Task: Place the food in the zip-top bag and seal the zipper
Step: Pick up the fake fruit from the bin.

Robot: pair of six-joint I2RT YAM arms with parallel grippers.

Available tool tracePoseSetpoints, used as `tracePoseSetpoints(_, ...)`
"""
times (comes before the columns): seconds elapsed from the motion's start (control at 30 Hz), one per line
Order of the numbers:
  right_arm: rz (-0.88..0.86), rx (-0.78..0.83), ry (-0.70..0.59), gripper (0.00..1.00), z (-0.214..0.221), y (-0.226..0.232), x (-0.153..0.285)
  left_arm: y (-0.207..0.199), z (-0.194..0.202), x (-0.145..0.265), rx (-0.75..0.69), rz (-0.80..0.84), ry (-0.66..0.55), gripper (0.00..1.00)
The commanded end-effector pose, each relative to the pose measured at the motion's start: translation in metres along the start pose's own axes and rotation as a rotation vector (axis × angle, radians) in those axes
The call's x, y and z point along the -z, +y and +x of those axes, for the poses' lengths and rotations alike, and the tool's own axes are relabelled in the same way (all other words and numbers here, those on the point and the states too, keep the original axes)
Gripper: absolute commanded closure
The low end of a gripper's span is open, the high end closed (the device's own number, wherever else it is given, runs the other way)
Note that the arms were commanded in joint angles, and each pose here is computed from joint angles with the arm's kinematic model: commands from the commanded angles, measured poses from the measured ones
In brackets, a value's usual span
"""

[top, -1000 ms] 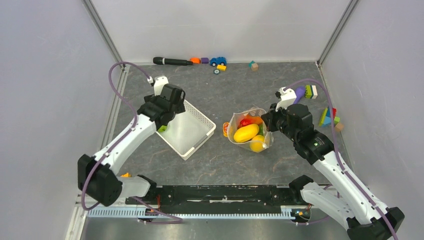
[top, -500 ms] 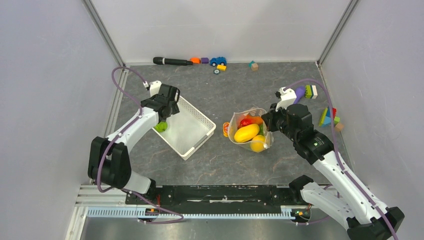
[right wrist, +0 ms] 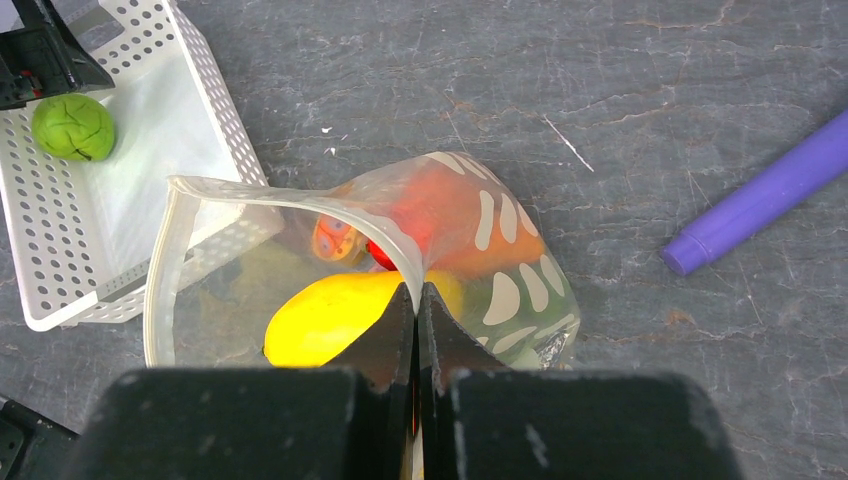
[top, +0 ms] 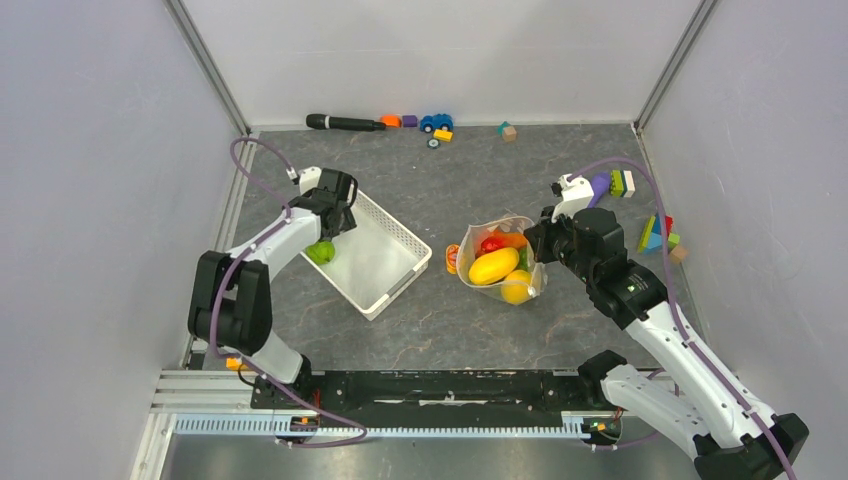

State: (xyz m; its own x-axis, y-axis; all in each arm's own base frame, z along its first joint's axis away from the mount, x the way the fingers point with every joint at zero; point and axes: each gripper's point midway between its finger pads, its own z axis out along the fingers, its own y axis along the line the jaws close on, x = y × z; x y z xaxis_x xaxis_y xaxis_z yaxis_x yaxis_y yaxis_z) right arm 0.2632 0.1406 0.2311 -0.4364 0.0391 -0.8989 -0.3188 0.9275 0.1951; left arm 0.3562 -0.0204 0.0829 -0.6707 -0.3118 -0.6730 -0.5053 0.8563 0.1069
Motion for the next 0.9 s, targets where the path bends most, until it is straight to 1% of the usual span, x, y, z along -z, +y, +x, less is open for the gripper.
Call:
tracePoseSetpoints(0.0, 0.007, 0.007, -0.047, 1.00, -0.011, 0.000, -0.001, -0.006, -0.001, -0.010, 0.072, 0.017, 0.003, 0.00)
tracePoseSetpoints(0.17, 0.010, 0.007, -0.053, 1.00, -0.012, -0.001, 0.000, -0.003, 0.016, -0.020, 0.061, 0.008, 0.058, 0.00)
tracePoseSetpoints(0.37, 0.010, 0.005, -0.052, 1.00, -0.011, -0.001, 0.000, -0.004, 0.021, -0.023, 0.063, 0.004, 0.080, 0.01)
tracePoseSetpoints(0.47, 0.012, 0.005, -0.051, 1.00, -0.011, -0.001, 0.000, -0.005, 0.023, -0.023, 0.061, 0.009, 0.087, 0.05)
tracePoseSetpoints(0.73, 0.010, 0.005, -0.045, 1.00, -0.010, -0.001, -0.001, -0.016, 0.039, -0.030, 0.065, 0.046, 0.143, 0.09)
tracePoseSetpoints(0.87, 0.014, 0.007, -0.047, 1.00, -0.010, -0.002, -0.001, -0.019, 0.043, -0.033, 0.059, 0.054, 0.163, 0.14)
